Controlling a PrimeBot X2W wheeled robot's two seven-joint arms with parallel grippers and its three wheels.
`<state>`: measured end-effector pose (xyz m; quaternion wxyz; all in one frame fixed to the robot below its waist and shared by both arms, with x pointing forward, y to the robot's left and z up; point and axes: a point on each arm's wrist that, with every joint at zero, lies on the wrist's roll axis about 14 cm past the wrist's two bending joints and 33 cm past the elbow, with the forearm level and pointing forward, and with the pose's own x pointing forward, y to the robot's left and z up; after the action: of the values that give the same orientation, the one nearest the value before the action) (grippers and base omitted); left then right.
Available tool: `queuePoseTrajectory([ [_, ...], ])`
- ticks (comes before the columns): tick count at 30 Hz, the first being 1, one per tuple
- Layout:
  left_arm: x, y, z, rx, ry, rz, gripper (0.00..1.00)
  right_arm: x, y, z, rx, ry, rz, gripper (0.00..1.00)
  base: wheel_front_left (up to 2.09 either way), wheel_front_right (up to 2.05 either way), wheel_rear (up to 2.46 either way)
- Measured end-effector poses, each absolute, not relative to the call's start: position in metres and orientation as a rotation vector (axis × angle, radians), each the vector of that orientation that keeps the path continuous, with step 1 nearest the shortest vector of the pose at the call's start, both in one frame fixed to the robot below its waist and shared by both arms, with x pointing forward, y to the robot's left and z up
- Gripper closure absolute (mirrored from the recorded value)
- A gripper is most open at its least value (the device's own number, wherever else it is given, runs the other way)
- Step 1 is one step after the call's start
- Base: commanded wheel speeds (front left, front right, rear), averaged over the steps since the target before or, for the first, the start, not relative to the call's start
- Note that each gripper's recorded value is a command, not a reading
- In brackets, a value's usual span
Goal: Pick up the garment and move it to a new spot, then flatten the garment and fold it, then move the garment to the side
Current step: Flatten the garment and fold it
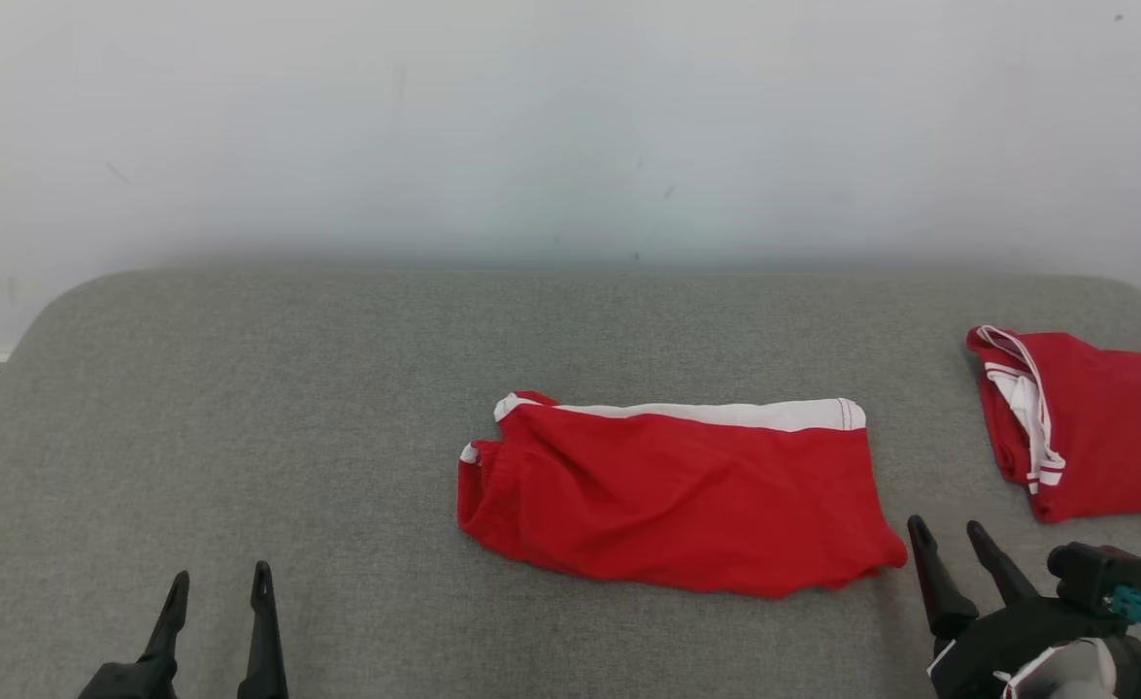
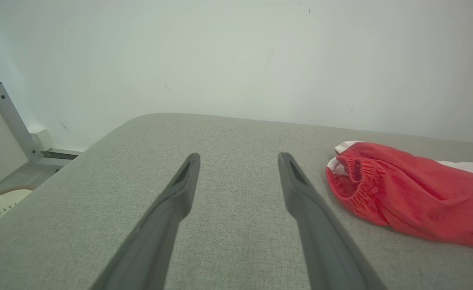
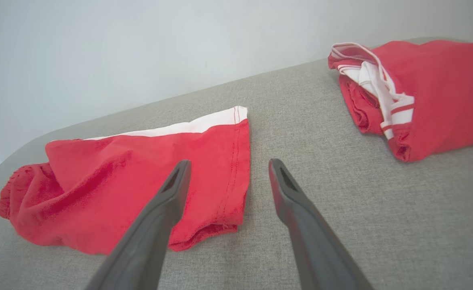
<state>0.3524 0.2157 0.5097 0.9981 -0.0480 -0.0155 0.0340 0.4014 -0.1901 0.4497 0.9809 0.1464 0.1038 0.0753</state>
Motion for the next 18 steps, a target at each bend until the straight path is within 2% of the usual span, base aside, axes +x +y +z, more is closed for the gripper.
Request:
queuePoseTrajectory([
  [5,0.353,0.213,0.511,-0.099,-0.037,0.07,0.0,0.391,-0.197,0.453,0.284,0.164,0.114,0.0,0.0,0.0,0.0],
  [10,0.354,0.207,0.506,-0.09,-0.022,0.058,0.0,0.387,-0.192,0.446,0.287,0.19,0.104,0.0,0.0,0.0,0.0],
  [18,0.355,0.208,0.502,-0.089,-0.008,0.061,0.0,0.417,-0.18,0.447,0.267,0.268,0.115,0.0,0.0,0.0,0.0],
])
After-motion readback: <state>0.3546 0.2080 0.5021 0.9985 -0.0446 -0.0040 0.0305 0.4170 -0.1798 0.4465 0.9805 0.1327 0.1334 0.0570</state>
